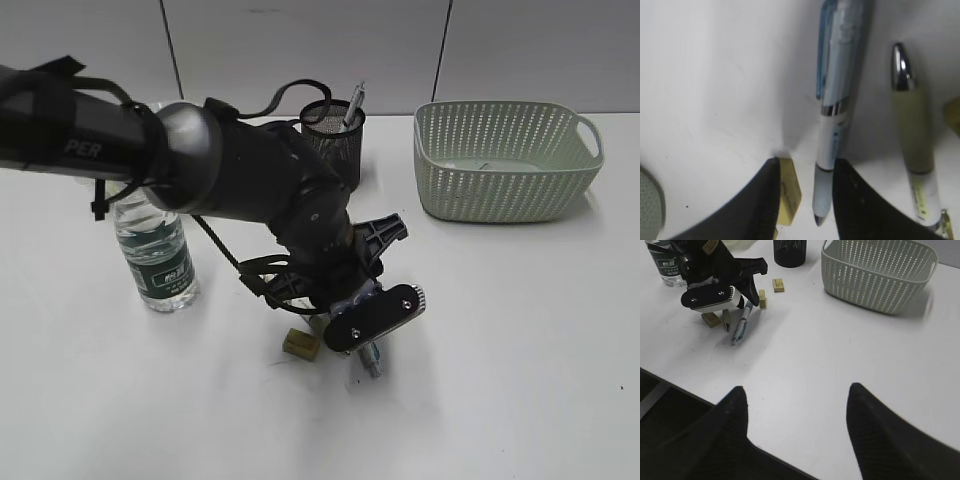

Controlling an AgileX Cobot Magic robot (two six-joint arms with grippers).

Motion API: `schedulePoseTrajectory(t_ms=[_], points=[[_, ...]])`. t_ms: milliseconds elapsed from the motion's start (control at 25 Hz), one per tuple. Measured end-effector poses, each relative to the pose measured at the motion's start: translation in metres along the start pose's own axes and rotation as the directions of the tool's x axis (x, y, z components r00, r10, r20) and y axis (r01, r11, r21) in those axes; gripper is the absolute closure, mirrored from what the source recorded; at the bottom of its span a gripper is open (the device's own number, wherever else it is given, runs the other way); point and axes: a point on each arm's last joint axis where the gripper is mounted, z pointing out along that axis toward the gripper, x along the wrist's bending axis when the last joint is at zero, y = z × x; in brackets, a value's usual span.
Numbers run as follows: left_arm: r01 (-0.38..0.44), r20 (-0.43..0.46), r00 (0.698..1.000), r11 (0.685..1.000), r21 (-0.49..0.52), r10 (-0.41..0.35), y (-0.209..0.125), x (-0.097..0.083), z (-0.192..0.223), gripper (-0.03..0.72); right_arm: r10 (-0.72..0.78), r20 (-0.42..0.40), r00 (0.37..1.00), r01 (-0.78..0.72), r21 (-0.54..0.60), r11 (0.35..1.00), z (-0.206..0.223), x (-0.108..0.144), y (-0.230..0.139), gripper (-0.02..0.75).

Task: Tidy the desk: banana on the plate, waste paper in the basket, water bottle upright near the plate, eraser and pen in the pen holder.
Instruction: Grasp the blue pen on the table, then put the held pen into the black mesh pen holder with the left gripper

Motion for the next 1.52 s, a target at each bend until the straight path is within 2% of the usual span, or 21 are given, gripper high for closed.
schedulePoseTrajectory(t_ms=[320,400,520,840,1000,1160,1280,1360,1440,1520], points=[[-0.044,0.008,0.999,0.999,-0.014,0.044,0.008,-0.001,0.010,0.432,0.000,0.000,1.000,0.000,0.000,1.000,0.000,0.000,0.000,0.245],[-0.045,-0.009,0.999,0.999,-0.012,0.045,0.009,0.000,0.011,0.482,0.000,0.000,1.000,0.000,0.000,1.000,0.000,0.000,0.000,0.245],[-0.036,-0.012,0.999,0.999,-0.016,0.036,0.009,0.000,0.012,0.612,0.000,0.000,1.000,0.000,0.000,1.000,0.000,0.000,0.000,0.245],[-0.011,-0.025,1.000,1.000,-0.026,0.010,0.010,0.001,0.011,0.616,0.000,0.000,1.000,0.000,0.000,1.000,0.000,0.000,0.000,0.245],[0.044,-0.045,0.998,0.998,-0.042,-0.046,0.009,0.005,0.002,0.616,0.000,0.000,1.000,0.000,0.000,1.000,0.000,0.000,0.000,0.245],[0.152,-0.123,0.979,0.985,-0.083,-0.162,0.006,0.019,-0.032,0.616,0.000,0.000,1.000,0.000,0.000,1.000,0.000,0.000,0.000,0.245],[0.245,-0.197,0.943,0.960,-0.138,-0.269,0.002,0.030,-0.065,0.616,0.000,0.000,1.000,0.000,0.000,1.000,0.000,0.000,0.000,0.245],[0.331,-0.244,0.895,0.923,-0.195,-0.372,-0.004,0.035,-0.088,0.617,0.000,0.000,1.000,0.000,0.000,1.000,0.000,0.000,0.000,0.245],[0.423,-0.291,0.823,0.869,-0.257,-0.487,-0.015,0.039,-0.109,0.617,0.000,0.000,1.000,0.000,0.000,1.000,0.000,0.000,0.000,0.245],[0.525,-0.343,0.706,0.782,-0.334,-0.620,-0.032,0.042,-0.130,0.617,0.000,0.000,1.000,0.000,0.000,1.000,0.000,0.000,0.000,0.245]])
